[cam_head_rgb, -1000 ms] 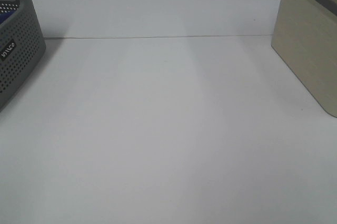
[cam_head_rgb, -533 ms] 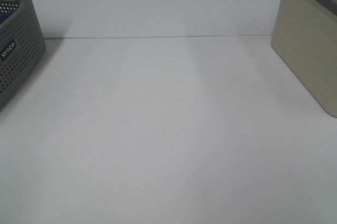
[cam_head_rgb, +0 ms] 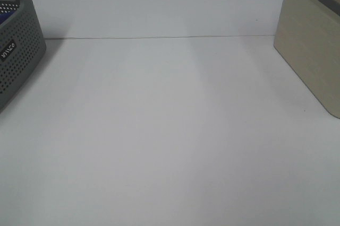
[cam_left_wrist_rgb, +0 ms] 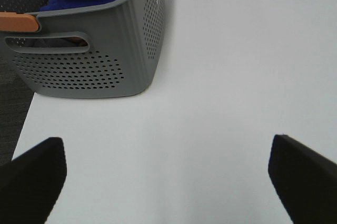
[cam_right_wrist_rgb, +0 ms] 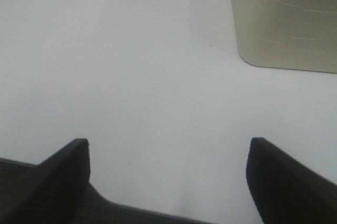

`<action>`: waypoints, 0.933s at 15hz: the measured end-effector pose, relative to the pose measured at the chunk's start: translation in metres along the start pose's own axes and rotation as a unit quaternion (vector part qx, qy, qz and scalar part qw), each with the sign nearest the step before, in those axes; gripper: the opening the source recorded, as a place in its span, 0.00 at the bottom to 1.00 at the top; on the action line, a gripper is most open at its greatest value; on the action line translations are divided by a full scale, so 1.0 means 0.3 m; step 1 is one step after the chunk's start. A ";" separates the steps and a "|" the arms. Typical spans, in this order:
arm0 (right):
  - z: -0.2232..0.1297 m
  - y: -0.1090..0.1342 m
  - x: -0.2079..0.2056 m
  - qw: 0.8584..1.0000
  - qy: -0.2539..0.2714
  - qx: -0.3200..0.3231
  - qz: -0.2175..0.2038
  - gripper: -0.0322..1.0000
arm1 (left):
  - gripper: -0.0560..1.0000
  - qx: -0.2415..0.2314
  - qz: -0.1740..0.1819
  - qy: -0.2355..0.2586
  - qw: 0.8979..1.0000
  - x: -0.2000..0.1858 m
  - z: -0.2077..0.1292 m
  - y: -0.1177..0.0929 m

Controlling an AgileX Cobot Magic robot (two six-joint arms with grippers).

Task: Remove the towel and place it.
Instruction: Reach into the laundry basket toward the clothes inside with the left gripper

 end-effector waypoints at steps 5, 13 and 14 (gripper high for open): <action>0.000 0.000 0.000 1.000 0.000 0.000 0.000 0.80 | 0.99 0.000 0.000 0.000 1.000 0.000 0.000 0.000; 0.000 0.000 0.000 1.000 0.000 0.000 0.000 0.80 | 0.99 0.000 0.001 0.000 1.000 0.000 0.000 0.001; 0.000 0.000 0.000 1.000 0.000 0.000 0.000 0.80 | 0.99 0.000 0.001 0.000 1.000 0.000 0.000 0.001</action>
Point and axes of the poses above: a point on each arm's last joint axis where the gripper is mounted, x pointing out along that axis toward the gripper, y along the wrist's bending axis when the last joint is at zero, z = x × y, the point moved 9 cm from there along x, pointing out along that axis toward the gripper, and after that the axes turned 15 degrees about -x, right-handed, at the moved point
